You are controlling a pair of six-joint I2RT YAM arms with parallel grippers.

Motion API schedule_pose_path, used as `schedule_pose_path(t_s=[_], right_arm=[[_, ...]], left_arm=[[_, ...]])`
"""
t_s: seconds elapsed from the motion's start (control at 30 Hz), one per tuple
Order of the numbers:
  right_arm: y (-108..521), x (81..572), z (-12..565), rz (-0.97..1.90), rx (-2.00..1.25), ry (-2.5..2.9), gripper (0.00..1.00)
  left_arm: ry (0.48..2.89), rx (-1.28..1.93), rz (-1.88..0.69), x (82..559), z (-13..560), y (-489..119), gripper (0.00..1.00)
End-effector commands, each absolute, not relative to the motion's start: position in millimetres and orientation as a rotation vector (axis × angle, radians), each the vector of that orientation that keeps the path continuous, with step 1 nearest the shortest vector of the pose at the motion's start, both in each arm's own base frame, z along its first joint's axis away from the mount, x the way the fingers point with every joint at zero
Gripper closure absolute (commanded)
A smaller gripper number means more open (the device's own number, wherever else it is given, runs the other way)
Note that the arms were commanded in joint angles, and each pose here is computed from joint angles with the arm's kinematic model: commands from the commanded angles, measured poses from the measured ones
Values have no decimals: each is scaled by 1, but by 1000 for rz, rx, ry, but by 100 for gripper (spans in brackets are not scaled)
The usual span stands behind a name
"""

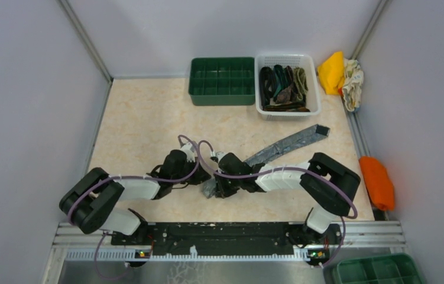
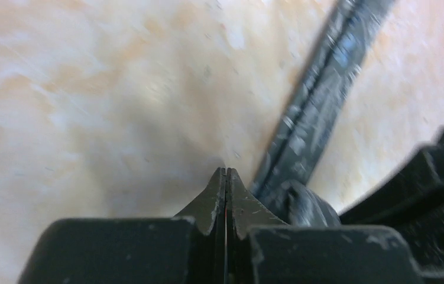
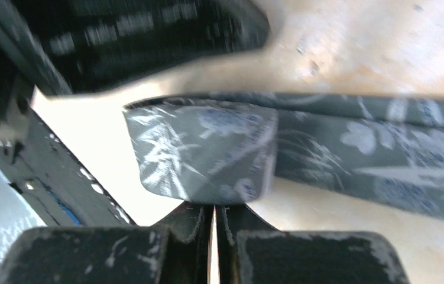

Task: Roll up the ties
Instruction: Roll the tie at the center of the board.

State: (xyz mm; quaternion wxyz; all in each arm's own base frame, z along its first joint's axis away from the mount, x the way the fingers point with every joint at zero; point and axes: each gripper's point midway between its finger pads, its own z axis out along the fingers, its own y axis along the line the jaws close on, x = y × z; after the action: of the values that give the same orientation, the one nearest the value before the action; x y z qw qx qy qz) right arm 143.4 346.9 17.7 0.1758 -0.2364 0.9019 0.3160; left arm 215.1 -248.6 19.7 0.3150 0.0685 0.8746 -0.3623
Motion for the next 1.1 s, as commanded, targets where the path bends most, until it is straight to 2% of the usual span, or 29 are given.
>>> schedule_pose_path(t_s=[0.0,0.17,0.23,0.33,0.37,0.43,0.47,0.5,0.6,0.67,0.8,1.0,1.07], right_arm=[[322,153,35,688,-704,2514,100],[290,169,60,350,-744,2430,100],[268,185,74,120,-725,2369,93],[231,206,95,-210,-678,2284,67],[221,215,104,-302,-641,2238,55],[205,231,124,-462,-559,2148,20],[198,238,135,-536,-513,2097,8],[192,244,145,-608,-479,2051,2],[193,254,155,-739,-511,1977,1],[200,255,150,-718,-516,1999,1],[244,237,141,-417,-579,2113,1],[303,174,171,29,-731,2041,1],[318,155,175,124,-784,2039,7]], left_arm=[[2362,-76,-529,250,10,-201,100],[2253,-366,-289,265,51,-154,100],[2190,-392,-309,263,73,-146,100],[2090,-352,-378,261,108,-143,100],[2067,-339,-391,260,116,-142,100],[2024,-330,-407,259,130,-139,100],[2010,-326,-404,260,135,-137,100],[2004,-320,-400,259,138,-136,100],[2006,-309,-396,260,143,-137,100],[2014,-296,-409,259,145,-140,100],[2003,-274,-415,259,150,-140,100],[1935,-410,-240,265,172,-104,100],[1942,-461,-202,267,179,-98,100]])
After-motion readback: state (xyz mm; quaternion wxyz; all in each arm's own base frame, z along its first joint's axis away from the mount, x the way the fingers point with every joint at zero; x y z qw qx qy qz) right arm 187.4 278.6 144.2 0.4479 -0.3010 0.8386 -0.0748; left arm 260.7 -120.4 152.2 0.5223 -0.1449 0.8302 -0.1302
